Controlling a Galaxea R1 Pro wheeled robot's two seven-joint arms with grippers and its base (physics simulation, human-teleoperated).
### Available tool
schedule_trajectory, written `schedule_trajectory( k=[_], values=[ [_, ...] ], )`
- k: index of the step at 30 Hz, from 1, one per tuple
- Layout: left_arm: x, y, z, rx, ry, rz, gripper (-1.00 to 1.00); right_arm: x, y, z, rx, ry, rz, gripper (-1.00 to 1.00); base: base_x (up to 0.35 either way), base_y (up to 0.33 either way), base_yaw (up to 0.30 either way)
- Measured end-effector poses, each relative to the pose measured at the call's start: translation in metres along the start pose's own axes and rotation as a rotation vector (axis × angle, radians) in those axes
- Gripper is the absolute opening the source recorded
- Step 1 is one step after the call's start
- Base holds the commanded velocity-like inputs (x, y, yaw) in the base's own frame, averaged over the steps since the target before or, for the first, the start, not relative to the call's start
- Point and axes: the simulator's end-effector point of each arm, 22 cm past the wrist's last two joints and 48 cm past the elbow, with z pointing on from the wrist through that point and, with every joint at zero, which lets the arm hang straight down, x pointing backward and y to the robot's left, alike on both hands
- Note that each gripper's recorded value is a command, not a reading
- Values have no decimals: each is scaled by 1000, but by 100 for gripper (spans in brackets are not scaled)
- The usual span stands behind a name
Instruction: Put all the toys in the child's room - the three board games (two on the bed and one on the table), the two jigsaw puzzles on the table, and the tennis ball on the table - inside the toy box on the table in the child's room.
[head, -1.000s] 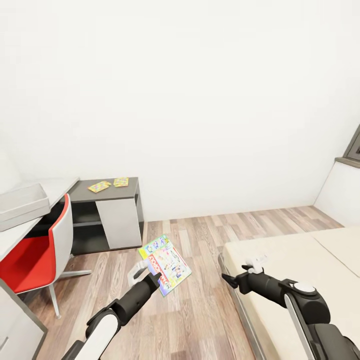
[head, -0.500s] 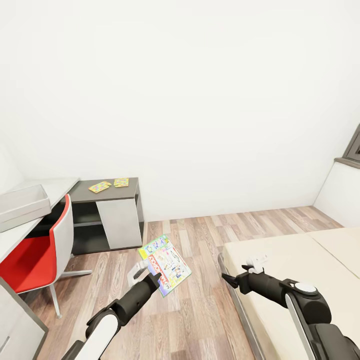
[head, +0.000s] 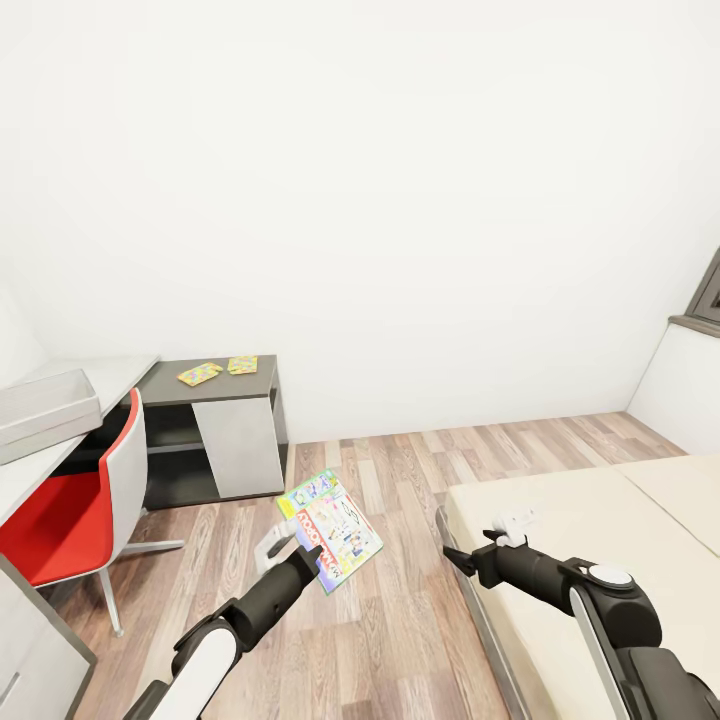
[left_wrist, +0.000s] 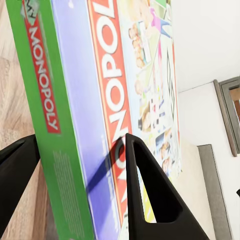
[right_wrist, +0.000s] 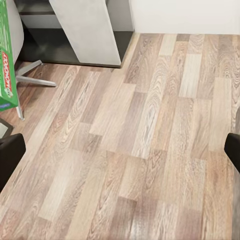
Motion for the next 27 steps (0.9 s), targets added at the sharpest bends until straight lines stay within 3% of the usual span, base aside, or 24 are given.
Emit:
schedule_trajectory(
  k=[27],
  values=[
    [-1,2,-1,-2,-4,-2,-100,-3,-1,0,4,-4,5,100,0,0,0]
  ],
)
